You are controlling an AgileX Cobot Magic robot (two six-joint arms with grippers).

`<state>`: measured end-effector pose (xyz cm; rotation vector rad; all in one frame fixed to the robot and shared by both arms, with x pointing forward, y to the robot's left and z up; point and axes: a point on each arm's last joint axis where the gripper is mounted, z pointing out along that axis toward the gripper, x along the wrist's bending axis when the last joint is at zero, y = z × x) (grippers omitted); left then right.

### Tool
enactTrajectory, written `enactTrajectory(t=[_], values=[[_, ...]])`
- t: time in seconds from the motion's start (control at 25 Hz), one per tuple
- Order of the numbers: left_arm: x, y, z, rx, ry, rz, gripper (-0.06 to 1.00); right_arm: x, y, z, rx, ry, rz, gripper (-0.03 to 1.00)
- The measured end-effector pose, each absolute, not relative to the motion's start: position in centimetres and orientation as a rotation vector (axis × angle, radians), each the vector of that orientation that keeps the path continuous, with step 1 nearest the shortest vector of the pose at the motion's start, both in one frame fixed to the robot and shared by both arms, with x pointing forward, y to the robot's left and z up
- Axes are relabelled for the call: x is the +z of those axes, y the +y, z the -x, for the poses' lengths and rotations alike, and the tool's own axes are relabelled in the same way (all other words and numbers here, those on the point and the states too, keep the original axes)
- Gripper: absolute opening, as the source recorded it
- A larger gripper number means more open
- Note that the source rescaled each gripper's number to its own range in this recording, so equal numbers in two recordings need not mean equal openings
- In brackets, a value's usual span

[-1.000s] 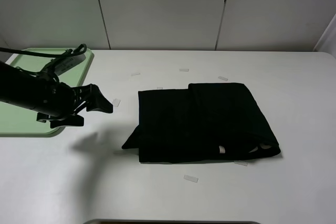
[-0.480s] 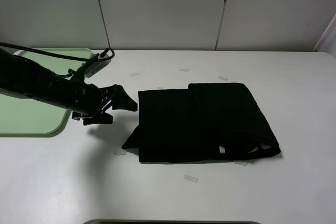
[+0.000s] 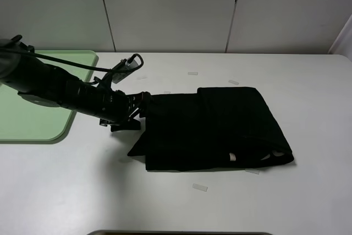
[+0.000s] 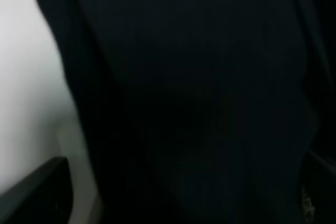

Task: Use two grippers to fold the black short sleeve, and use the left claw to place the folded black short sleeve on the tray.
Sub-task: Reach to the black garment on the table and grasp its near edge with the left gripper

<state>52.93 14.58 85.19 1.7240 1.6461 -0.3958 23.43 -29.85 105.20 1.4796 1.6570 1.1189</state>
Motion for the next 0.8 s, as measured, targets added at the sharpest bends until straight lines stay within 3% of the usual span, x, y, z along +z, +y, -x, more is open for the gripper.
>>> enactTrajectory(t=[0.36, 0.56, 0.68, 0.8], values=[[85.2, 13.5, -53.0, -0.408, 1.629, -1.736, 0.84, 105.2, -29.9, -23.4, 1.119, 1.657, -1.48, 1.0], [85.1, 12.9, -52.7, -0.405, 1.642, -1.75, 0.78, 105.2, -29.9, -23.4, 1.118, 1.656, -1.48, 1.0], [84.9, 12.8, -52.6, -0.382, 1.654, -1.765, 0.68, 105.2, -29.9, -23.4, 1.117, 1.656, -1.48, 1.0], [84.6, 13.0, -52.7, -0.349, 1.684, -1.777, 0.43, 105.2, -29.9, -23.4, 1.117, 1.656, -1.48, 1.0]])
